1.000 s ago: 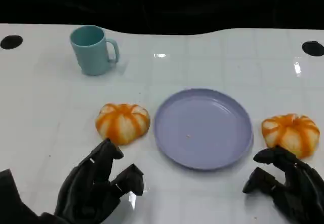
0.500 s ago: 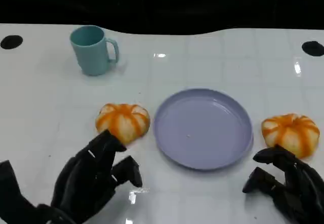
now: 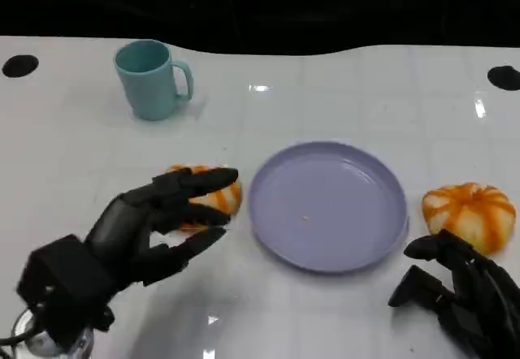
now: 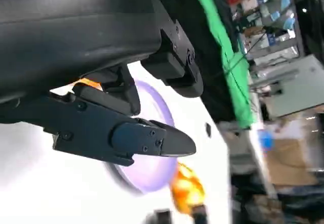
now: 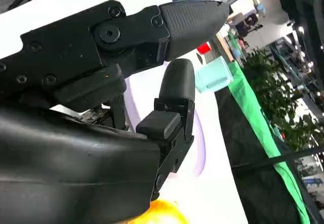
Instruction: Grasp the bread from the table and place it into the plate.
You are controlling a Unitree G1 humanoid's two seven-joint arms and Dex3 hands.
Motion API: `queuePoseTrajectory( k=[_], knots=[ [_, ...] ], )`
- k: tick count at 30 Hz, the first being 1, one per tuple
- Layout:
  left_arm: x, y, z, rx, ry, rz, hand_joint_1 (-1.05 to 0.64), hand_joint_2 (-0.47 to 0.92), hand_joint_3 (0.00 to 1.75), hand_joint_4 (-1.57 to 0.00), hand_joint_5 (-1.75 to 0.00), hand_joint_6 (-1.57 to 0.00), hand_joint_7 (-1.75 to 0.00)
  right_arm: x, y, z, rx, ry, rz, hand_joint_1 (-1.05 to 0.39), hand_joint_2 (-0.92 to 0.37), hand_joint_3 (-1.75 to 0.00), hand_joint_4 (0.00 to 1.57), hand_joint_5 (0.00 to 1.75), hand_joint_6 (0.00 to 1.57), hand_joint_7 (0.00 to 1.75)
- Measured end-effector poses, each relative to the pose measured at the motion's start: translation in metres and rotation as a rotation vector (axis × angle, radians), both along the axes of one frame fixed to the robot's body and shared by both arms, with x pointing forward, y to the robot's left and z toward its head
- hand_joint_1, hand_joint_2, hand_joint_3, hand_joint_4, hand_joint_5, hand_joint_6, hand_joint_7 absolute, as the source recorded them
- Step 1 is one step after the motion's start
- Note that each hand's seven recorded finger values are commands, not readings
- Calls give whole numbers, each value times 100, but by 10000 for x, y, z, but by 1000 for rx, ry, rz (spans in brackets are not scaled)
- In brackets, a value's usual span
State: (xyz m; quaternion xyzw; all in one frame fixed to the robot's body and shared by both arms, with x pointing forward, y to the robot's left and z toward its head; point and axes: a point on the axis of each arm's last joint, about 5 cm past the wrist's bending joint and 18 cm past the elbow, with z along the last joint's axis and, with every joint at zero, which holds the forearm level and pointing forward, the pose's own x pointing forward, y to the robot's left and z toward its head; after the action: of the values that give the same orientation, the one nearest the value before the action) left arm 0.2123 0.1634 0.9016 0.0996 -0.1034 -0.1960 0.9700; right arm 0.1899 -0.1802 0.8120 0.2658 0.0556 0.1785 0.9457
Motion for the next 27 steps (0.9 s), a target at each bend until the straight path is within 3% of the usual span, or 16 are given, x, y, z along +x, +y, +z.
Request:
queuePoseTrajectory(
  k=[9,11,19,27],
  knots=[
    [111,-24,161,385,-142,97,-43,90,1,-31,-55,-50,0,-7,-3,8,1,6,-1,-55,-92,-20,69,153,64,117],
    [115,-36,165,426,-159,99,-45,88,0,-25,-41,-46,0,-11,-5,8,0,7,-2,-56,-92,-23,67,155,61,122],
    [260,-47,330,866,-374,56,-50,89,1,-9,-22,-28,0,-13,2,14,-3,3,0,-54,-92,-21,69,151,61,120],
    [344,-140,378,1097,-306,-1,-49,86,0,-2,-16,-22,0,-17,4,16,-1,5,-6,-55,-92,-21,69,152,63,119]
  ],
)
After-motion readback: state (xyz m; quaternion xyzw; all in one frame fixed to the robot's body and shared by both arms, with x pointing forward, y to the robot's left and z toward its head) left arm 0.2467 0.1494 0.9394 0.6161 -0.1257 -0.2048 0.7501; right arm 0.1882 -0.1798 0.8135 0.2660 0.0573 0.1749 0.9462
